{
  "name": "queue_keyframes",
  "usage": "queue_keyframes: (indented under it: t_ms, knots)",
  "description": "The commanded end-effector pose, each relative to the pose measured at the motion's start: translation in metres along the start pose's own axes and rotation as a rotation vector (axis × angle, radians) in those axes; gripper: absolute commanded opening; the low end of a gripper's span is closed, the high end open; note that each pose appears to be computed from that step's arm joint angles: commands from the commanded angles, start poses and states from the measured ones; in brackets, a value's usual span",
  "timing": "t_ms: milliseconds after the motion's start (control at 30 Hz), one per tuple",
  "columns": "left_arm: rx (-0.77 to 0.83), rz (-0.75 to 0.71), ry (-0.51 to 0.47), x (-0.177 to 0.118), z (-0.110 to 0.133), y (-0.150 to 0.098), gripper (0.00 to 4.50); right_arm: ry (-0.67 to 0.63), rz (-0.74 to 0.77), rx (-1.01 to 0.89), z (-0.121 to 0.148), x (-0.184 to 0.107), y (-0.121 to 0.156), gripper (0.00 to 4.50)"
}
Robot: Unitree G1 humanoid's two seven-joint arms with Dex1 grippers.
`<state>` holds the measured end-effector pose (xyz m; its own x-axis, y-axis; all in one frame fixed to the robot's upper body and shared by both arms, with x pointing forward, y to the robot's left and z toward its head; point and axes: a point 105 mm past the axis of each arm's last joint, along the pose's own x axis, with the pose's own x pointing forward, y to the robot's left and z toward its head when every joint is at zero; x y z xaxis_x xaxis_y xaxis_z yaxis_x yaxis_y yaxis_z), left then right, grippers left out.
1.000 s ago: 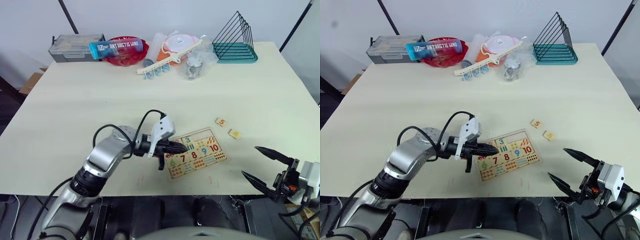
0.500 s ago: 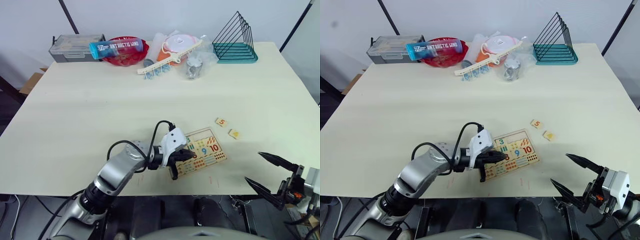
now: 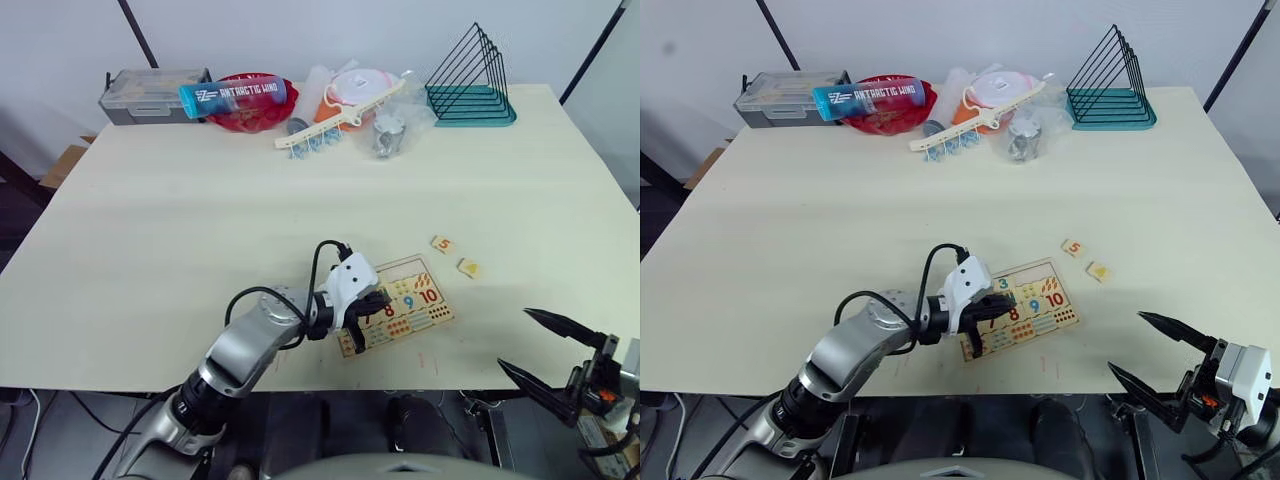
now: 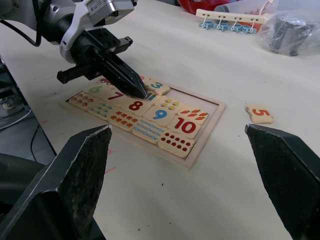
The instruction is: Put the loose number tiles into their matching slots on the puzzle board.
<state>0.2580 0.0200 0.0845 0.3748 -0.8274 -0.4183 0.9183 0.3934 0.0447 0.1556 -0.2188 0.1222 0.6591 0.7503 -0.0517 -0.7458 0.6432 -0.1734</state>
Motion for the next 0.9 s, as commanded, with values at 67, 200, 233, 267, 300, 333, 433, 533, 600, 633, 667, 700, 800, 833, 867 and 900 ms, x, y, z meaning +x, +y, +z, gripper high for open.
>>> queue_keyframes:
  t_ms: [67, 200, 233, 267, 300, 333, 433, 533, 600, 633, 667, 700, 800, 833, 867, 900]
  knots:
    - [0.009, -0.011, -0.053, 0.001, 0.014, -0.0092, 0.05, -0.012, 0.006, -0.031, 0.0105, -0.0017, -0.0006, 4.5]
    - [-0.004, -0.009, -0.058, 0.0026, 0.0155, -0.0103, 0.05, -0.008, 0.006, -0.034, 0.0114, -0.0023, -0.001, 4.5]
    - [-0.009, -0.008, -0.059, 0.0029, 0.0157, -0.0107, 0.05, -0.007, 0.006, -0.034, 0.0115, -0.0024, -0.001, 4.5]
    - [-0.012, -0.007, -0.06, 0.0032, 0.0158, -0.0109, 0.05, -0.006, 0.006, -0.034, 0.0116, -0.0027, -0.0011, 4.5]
    - [-0.015, -0.007, -0.06, 0.0033, 0.0157, -0.0117, 0.05, -0.005, 0.006, -0.035, 0.0118, -0.0029, -0.001, 4.5]
    - [-0.017, -0.007, -0.06, 0.0034, 0.0156, -0.0122, 0.05, -0.004, 0.006, -0.035, 0.0118, -0.003, -0.0011, 4.5]
    - [-0.033, 0.0, -0.061, 0.0036, 0.0153, -0.0128, 0.05, -0.004, 0.006, -0.035, 0.0121, -0.0032, -0.0013, 4.5]
    - [-0.037, 0.003, -0.063, 0.0038, 0.0157, -0.0134, 0.05, -0.004, 0.008, -0.035, 0.0121, -0.0027, -0.001, 4.5]
    - [-0.04, 0.005, -0.064, 0.0041, 0.0159, -0.0134, 0.05, -0.005, 0.009, -0.035, 0.0121, -0.0021, -0.0009, 4.5]
    - [-0.04, 0.006, -0.063, 0.0043, 0.0159, -0.0131, 0.05, -0.006, 0.009, -0.035, 0.0121, -0.0019, -0.001, 4.5]
    - [-0.04, 0.008, -0.063, 0.0045, 0.0159, -0.0127, 0.05, -0.006, 0.009, -0.035, 0.012, -0.0017, -0.0011, 4.5]
    - [-0.039, 0.009, -0.062, 0.0047, 0.0159, -0.0125, 0.05, -0.006, 0.01, -0.035, 0.012, -0.0016, -0.0011, 4.5]
    - [-0.039, 0.022, -0.052, 0.0054, 0.014, -0.0093, 0.05, -0.007, 0.01, -0.036, 0.012, -0.0012, -0.0014, 4.5]
    - [-0.039, 0.025, -0.049, 0.0056, 0.0134, -0.0084, 0.05, -0.007, 0.01, -0.036, 0.012, -0.0012, -0.0015, 4.5]
    - [-0.039, 0.027, -0.047, 0.0058, 0.013, -0.0078, 0.05, -0.007, 0.01, -0.036, 0.0119, -0.0011, -0.0016, 4.5]
    - [-0.039, 0.03, -0.045, 0.0058, 0.0124, -0.0072, 0.05, -0.007, 0.009, -0.037, 0.0118, -0.0011, -0.0015, 4.5]
